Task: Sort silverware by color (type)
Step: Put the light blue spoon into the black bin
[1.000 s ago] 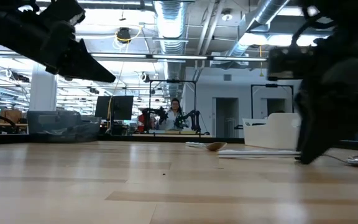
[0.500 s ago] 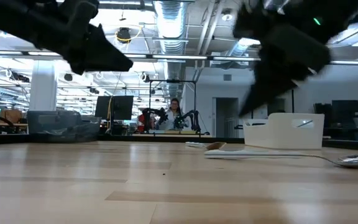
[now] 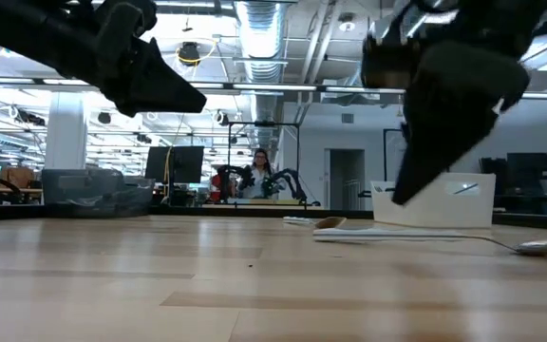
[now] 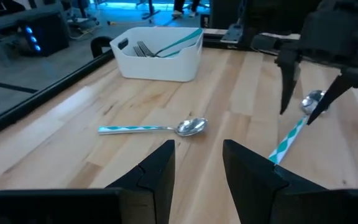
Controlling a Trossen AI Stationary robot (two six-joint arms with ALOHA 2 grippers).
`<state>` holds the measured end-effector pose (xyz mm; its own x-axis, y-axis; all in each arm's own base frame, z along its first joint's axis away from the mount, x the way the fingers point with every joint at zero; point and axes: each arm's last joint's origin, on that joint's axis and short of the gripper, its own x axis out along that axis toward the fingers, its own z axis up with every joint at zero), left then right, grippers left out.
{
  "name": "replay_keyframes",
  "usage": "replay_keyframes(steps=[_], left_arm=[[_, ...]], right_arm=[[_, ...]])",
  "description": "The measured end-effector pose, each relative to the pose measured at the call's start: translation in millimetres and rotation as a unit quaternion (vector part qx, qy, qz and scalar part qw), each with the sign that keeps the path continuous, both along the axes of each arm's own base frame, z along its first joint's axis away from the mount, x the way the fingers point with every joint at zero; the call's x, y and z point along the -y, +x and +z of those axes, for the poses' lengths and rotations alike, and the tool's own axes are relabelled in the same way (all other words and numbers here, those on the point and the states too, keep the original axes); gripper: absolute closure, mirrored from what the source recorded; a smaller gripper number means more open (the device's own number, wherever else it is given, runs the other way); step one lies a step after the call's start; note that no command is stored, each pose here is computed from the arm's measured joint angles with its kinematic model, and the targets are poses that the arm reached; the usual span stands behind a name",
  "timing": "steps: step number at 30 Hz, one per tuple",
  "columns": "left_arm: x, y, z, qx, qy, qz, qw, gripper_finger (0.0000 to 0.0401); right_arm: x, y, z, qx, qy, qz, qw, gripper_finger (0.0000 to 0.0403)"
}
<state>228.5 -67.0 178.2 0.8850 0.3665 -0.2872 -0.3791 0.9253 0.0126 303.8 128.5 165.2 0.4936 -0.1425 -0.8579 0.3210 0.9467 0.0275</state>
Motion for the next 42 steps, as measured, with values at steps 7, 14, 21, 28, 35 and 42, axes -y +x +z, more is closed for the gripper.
replay_keyframes(steps=[7, 14, 21, 28, 35, 42], left_arm=[[-3.1, 1.1, -0.3, -0.002, -0.002, 0.0, 1.0, 0.0277], [-2.7, 1.0, -0.6, 0.002, -0.019, 0.0, 1.0, 0.0277], [-4.1, 1.2, -0.2, -0.006, 0.01, 0.001, 1.0, 0.0277], [-4.7, 3.3, 7.2, 0.036, 0.005, 0.024, 0.999, 0.0269], [-13.7, 0.6, 9.5, 0.1, -0.037, 0.17, 0.98, 0.0234], [-36.3, 12.8, 20.3, 0.135, -0.071, 0.102, 0.983, 0.0206]], right_arm=[[1.0, -19.0, -21.5, -0.056, 0.055, -0.041, 0.996, 0.0197], [-3.7, -24.9, -29.1, -0.069, 0.06, -0.038, 0.995, 0.0274], [1.5, -22.4, -30.0, -0.068, 0.033, -0.023, 0.997, 0.0366], [21.3, -8.3, -25.3, 0.027, -0.07, -0.099, 0.992, 0.0366], [28.5, 10.7, -7.6, 0.174, -0.233, -0.149, 0.945, 0.0366], [39.9, 28.6, 12.5, 0.205, -0.362, -0.141, 0.898, 0.0366]])
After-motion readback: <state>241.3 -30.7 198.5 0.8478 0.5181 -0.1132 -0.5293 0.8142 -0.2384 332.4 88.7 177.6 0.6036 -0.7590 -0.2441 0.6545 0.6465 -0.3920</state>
